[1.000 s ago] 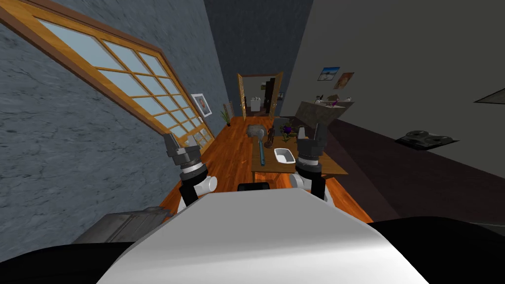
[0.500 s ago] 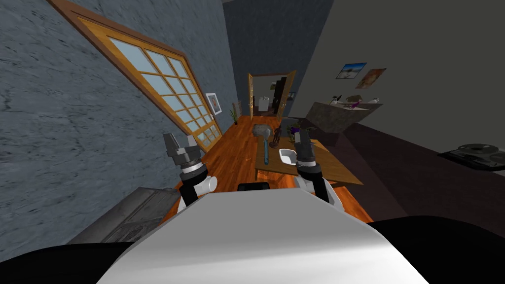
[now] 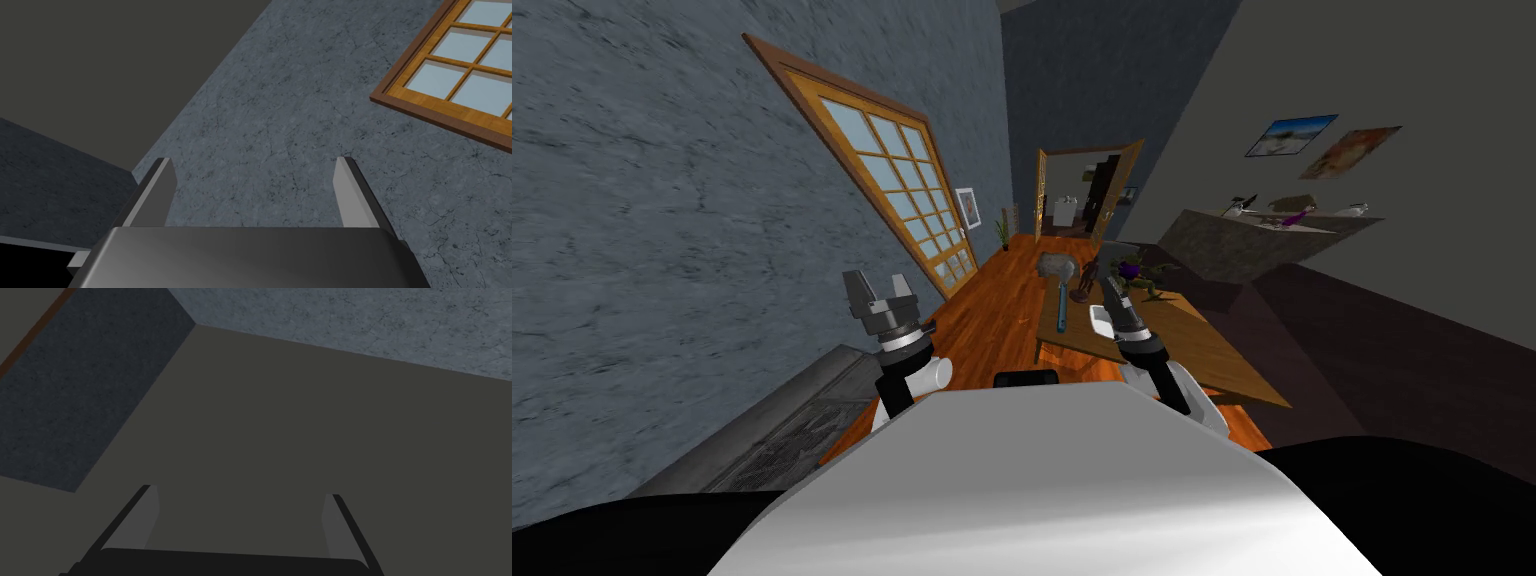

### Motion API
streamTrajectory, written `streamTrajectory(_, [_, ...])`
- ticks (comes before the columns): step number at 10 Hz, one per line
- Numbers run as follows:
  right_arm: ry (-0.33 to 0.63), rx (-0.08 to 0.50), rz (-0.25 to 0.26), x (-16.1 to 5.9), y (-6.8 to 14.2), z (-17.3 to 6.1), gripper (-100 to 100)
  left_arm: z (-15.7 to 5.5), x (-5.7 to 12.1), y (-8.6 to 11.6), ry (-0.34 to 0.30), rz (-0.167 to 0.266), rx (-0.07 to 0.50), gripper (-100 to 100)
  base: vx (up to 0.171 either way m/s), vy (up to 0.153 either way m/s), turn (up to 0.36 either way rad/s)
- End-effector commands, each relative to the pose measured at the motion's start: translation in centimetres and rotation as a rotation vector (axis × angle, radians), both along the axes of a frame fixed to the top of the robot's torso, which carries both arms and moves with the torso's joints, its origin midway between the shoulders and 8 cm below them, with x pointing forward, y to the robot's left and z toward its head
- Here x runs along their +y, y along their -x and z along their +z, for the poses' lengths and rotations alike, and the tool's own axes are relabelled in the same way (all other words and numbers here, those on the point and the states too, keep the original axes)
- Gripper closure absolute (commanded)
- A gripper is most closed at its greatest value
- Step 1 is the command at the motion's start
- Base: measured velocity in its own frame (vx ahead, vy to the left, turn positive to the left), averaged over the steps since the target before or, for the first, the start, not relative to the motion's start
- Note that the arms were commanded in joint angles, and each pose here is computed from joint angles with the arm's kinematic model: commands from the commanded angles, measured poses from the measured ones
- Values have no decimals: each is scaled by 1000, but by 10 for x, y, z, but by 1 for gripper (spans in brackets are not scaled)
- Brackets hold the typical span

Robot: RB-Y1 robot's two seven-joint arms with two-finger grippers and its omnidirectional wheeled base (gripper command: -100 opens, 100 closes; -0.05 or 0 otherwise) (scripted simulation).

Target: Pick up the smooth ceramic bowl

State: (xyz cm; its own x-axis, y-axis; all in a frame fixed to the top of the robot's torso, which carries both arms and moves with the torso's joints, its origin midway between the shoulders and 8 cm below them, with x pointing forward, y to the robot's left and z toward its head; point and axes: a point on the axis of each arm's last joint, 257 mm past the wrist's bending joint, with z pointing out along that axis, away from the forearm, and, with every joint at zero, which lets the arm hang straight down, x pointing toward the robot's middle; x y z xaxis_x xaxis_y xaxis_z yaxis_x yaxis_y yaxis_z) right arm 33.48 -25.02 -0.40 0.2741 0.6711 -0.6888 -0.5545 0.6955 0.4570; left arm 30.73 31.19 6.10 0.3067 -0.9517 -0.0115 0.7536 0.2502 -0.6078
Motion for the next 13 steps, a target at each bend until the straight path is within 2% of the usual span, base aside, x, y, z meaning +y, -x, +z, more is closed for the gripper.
streamTrajectory(1, [126, 39, -38, -3, -4, -21, -100, 0, 0, 0, 0, 0, 0, 0, -78, 3, 400])
streamTrajectory(2, [135, 36, -44, -3, -4, -21, -100, 0, 0, 0, 0, 0, 0, 0, -49, -1, 117])
streamTrajectory(5, [372, 118, -111, -15, -9, -66, -100, 0, 0, 0, 0, 0, 0, 0, -54, 2, 313])
streamTrajectory(6, [378, 116, -114, -15, -9, -66, -100, 0, 0, 0, 0, 0, 0, 0, -43, -11, 141])
streamTrajectory(9, [612, 225, -174, -38, -8, -121, -100, 0, 0, 0, 0, 0, 0, 0, -40, -2, 329])
streamTrajectory(12, [827, 377, -223, -75, 3, -187, -100, 0, 0, 0, 0, 0, 0, 0, -36, -19, 362])
streamTrajectory(13, [827, 377, -223, -75, 3, -187, -100, 0, 0, 0, 0, 0, 0, 0, -19, -25, 56])
